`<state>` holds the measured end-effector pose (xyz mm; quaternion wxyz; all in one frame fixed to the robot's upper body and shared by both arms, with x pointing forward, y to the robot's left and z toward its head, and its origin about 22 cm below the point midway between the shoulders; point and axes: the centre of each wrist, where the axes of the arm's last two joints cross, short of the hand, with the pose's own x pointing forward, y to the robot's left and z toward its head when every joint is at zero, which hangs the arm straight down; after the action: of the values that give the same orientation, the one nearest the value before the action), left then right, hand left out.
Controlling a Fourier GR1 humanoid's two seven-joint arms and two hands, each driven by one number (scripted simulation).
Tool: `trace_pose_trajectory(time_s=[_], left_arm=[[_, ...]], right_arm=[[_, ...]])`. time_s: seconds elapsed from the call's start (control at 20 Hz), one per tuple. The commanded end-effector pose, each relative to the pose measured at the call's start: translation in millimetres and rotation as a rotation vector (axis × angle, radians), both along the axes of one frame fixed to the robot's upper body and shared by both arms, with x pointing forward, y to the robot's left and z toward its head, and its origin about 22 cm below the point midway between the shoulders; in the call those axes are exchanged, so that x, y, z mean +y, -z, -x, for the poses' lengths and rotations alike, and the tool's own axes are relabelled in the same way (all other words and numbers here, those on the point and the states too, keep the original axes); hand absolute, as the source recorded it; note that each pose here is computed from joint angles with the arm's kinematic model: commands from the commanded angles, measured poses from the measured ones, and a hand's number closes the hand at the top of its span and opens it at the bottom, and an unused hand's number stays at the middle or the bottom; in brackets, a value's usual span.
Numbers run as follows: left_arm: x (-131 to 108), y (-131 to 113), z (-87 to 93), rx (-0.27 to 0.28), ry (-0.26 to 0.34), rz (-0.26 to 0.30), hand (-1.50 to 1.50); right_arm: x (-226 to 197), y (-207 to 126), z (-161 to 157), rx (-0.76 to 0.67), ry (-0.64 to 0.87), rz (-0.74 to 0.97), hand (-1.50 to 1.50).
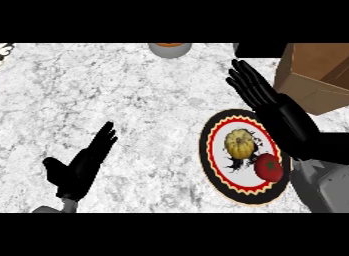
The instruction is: Pick the squash from the plate and place it in the cardboard box
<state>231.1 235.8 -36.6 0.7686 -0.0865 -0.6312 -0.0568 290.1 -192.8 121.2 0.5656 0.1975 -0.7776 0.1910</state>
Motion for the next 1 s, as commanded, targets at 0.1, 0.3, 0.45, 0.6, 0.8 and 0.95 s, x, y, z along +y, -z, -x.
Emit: trace_pose_trajectory(time_s=[0.1,0.3,0.45,0.6,0.8,0.95], left_arm=[[28.5,-47.2,-30.6,-0.22,0.012,-0.176,0.0],[42.7,-68.2,-41.7,-0.334,0.005,-0.312,0.0],[56.3,-81.2,-46.0,-0.37,0.022,-0.394,0.0],[49.8,-88.1,-46.9,-0.414,0.054,-0.399,0.0],[42.0,-112.1,-61.3,-0.445,0.079,-0.402,0.0],[39.2,-98.0,-57.7,-0.446,0.097,-0.393,0.0]], right_arm=[[-32.0,-43.2,-13.4,-0.127,0.421,0.275,-1.5],[-97.1,-48.7,-20.7,-0.112,0.71,0.814,-1.5],[-99.5,-66.1,-16.3,-0.161,0.91,0.929,-1.5],[-73.4,-77.7,1.8,-0.218,0.901,1.112,-1.5],[-32.3,-81.2,22.4,-0.225,0.821,1.346,-1.5],[1.4,-80.9,29.9,-0.174,0.789,1.47,-1.5]])
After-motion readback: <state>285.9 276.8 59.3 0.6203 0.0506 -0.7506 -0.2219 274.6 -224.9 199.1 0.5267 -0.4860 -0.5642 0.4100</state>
